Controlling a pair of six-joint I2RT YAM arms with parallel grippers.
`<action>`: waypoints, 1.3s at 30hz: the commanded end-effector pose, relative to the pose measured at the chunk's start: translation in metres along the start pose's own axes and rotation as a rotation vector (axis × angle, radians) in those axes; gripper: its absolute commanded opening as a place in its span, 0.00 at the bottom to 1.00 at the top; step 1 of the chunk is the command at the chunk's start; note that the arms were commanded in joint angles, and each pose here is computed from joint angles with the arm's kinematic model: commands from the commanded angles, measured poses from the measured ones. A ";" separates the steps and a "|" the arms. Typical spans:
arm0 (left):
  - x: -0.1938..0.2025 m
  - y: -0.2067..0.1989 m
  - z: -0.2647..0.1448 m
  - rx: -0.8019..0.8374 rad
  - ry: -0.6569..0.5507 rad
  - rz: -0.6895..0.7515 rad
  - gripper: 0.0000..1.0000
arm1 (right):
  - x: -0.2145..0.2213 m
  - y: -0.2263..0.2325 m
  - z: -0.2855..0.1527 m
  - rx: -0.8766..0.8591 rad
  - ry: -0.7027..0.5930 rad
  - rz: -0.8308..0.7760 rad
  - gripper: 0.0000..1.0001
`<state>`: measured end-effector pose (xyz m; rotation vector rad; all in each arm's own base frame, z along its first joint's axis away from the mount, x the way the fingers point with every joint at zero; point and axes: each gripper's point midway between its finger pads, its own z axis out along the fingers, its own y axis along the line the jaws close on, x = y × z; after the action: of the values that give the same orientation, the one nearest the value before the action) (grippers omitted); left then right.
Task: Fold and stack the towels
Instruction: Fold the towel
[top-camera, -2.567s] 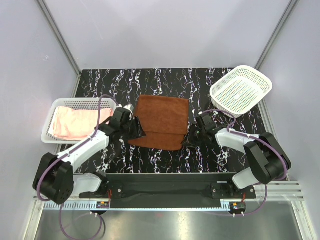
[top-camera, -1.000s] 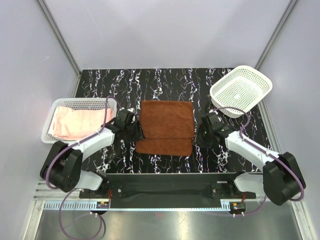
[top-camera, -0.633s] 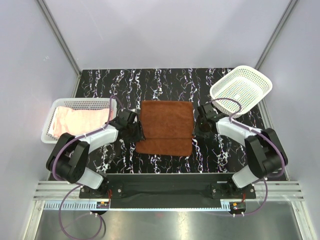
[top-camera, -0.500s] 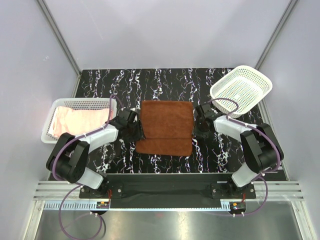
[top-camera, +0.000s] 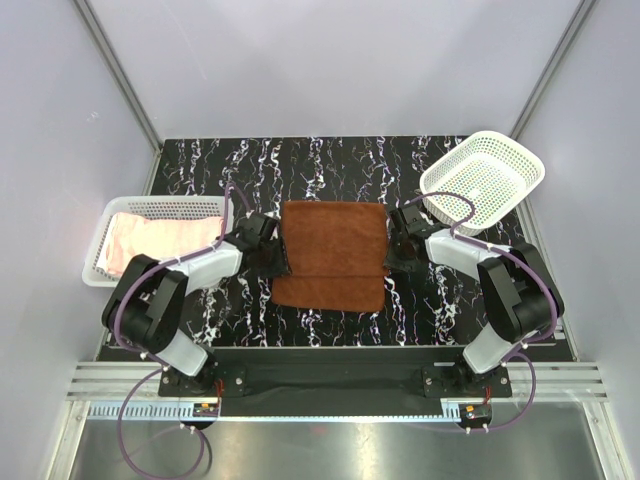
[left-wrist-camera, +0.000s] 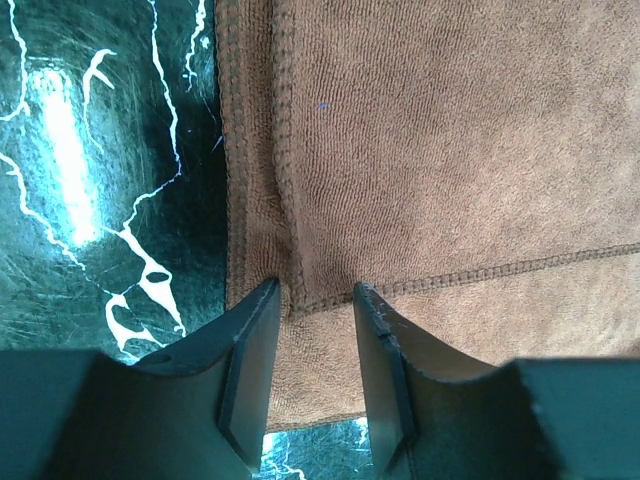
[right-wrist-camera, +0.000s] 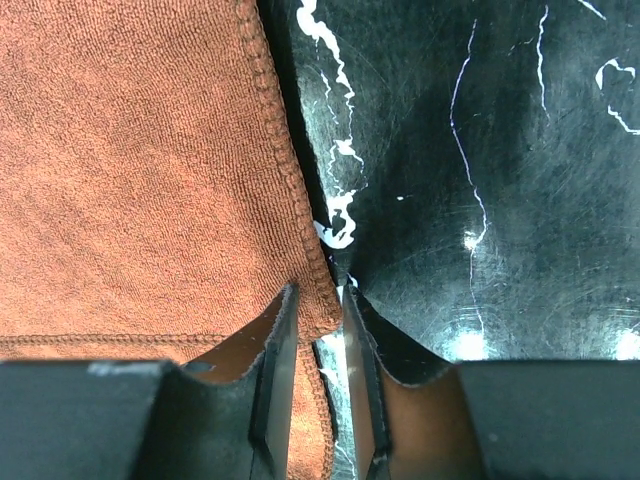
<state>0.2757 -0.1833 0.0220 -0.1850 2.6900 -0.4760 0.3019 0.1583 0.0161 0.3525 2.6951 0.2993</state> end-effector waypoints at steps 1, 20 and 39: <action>-0.021 -0.007 0.002 0.008 -0.062 0.013 0.38 | -0.004 -0.008 0.008 0.038 -0.021 -0.021 0.31; -0.024 -0.017 -0.002 0.034 -0.043 0.000 0.00 | 0.019 -0.022 0.028 0.079 0.054 -0.001 0.00; -0.031 -0.024 -0.013 0.024 -0.025 0.016 0.37 | -0.006 0.014 -0.021 -0.061 0.015 -0.031 0.00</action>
<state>0.2867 -0.1911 0.0394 -0.1733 2.7039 -0.4833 0.2953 0.1603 0.0218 0.3167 2.7304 0.3186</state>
